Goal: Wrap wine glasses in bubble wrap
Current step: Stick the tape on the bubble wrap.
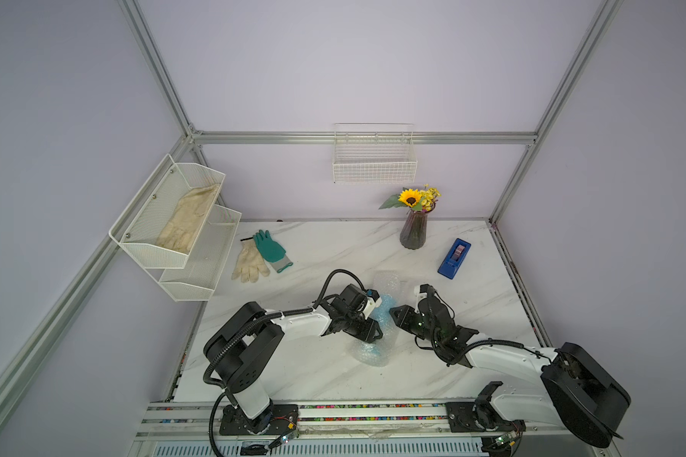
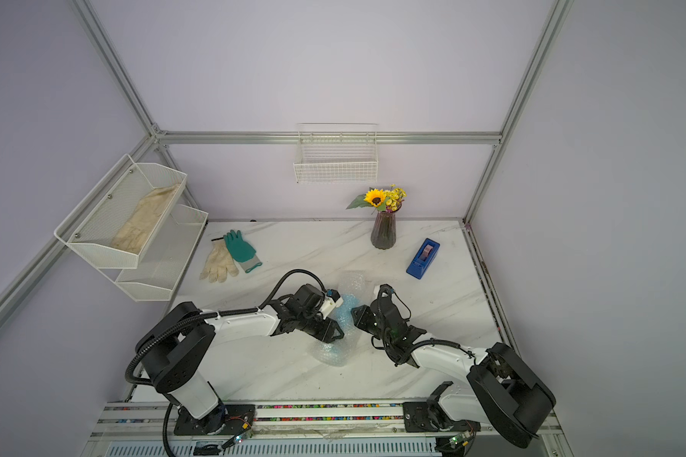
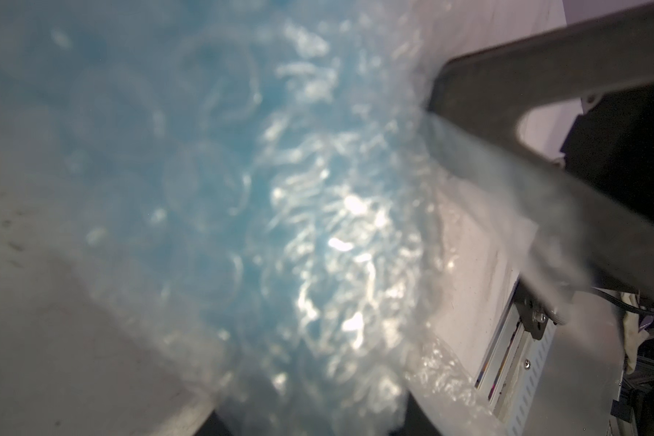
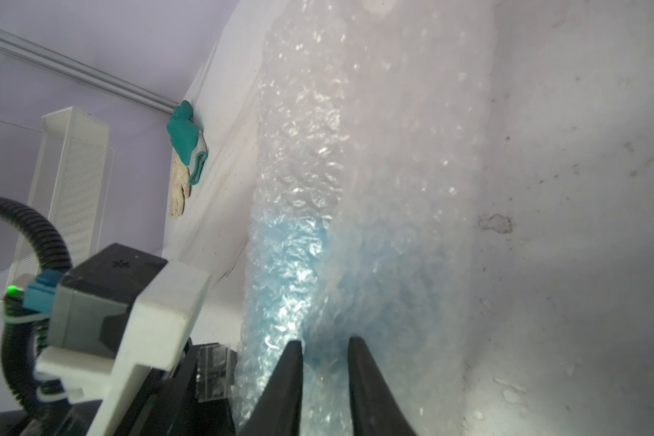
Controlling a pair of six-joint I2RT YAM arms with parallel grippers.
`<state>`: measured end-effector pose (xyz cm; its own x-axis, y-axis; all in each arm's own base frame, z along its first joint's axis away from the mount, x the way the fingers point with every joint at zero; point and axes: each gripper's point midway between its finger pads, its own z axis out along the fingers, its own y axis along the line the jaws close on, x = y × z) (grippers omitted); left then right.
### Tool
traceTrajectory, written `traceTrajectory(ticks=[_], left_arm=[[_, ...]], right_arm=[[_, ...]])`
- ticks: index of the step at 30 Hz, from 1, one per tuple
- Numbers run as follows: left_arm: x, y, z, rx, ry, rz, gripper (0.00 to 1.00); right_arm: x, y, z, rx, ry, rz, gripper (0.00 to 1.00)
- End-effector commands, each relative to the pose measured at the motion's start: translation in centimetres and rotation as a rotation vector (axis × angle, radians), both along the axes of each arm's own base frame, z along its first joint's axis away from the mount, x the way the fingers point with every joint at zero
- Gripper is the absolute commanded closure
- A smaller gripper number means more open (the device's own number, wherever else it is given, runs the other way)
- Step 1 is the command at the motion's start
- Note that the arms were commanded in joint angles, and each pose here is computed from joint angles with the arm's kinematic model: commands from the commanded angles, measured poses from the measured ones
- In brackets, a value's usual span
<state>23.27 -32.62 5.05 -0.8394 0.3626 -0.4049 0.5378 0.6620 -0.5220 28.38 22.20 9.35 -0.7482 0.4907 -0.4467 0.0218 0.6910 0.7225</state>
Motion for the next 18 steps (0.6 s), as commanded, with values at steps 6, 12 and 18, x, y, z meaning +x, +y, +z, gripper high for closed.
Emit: traceTrajectory(ticks=[6, 12, 18], left_arm=[[-0.7, 0.4, -1.2, 0.007, 0.025, -0.006, 0.59], [-0.7, 0.4, -1.3, 0.008, 0.030, -0.005, 0.59], [-0.7, 0.4, -1.3, 0.009, 0.027, -0.003, 0.59]], right_arm=[[0.8, 0.5, 1.4, -0.024, -0.006, 0.015, 0.58], [1.1, 0.7, 0.3, -0.110, 0.042, 0.027, 0.43], [1.0, 1.4, -1.4, -0.223, 0.083, 0.037, 0.33]])
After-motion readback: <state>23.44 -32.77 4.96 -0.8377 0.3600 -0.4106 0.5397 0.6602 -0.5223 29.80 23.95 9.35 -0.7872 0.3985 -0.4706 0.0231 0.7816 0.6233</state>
